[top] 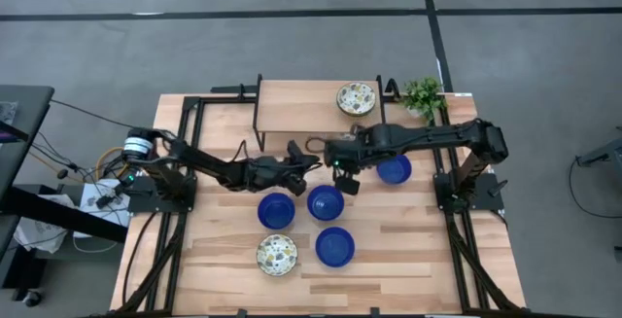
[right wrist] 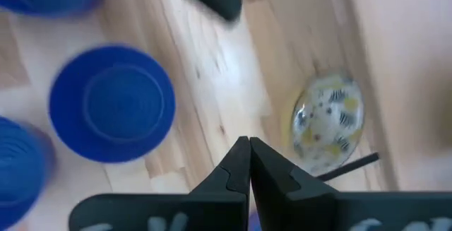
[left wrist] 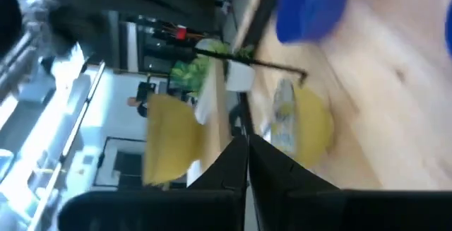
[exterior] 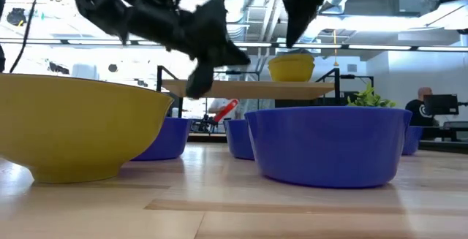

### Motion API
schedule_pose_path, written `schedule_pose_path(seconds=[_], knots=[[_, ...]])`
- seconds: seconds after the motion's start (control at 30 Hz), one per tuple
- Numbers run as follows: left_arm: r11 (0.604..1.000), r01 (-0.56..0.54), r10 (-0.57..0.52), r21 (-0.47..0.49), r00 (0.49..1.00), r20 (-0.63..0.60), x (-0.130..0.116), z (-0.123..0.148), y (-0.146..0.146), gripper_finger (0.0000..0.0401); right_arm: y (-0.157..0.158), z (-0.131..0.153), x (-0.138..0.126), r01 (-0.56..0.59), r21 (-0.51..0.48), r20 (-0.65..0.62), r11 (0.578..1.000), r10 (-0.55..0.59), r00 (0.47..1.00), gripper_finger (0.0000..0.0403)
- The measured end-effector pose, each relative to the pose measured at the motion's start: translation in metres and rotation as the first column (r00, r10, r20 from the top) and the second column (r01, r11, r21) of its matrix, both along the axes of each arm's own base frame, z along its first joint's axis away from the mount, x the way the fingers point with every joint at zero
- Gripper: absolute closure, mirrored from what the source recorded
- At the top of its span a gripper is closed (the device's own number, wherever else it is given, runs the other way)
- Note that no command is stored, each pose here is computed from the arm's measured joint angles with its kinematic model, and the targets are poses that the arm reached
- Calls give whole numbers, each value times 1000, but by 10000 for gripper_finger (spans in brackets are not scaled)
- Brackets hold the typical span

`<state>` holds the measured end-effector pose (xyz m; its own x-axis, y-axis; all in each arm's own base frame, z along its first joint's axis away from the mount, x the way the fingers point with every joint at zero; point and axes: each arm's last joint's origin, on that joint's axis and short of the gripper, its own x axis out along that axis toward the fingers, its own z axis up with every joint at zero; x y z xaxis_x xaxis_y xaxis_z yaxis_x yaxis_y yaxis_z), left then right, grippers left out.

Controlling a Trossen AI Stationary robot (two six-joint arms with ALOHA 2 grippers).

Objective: Pick & Place Mini bowls
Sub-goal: Stack the yellow patterned bowl on top of the yellow patterned bowl on the shelf

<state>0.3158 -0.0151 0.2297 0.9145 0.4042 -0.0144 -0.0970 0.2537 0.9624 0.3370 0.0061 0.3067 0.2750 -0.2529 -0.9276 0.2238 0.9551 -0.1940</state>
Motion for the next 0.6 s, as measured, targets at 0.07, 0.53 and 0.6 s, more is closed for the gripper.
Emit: schedule_pose_path(seconds=[0.07,0.53,0.6], knots=[[998,19,-17,-55,999,39,-11,7,-8,387,2,-12,-2,-13,-11,-20,1000,12,1000,403],[779,277,-156,-562,954,254,-93,6,-42,393,-20,-72,-81,-49,-41,190,998,55,980,403],[744,330,-208,-581,941,269,-97,5,-42,394,-23,-84,-87,-30,-39,195,999,37,980,403]])
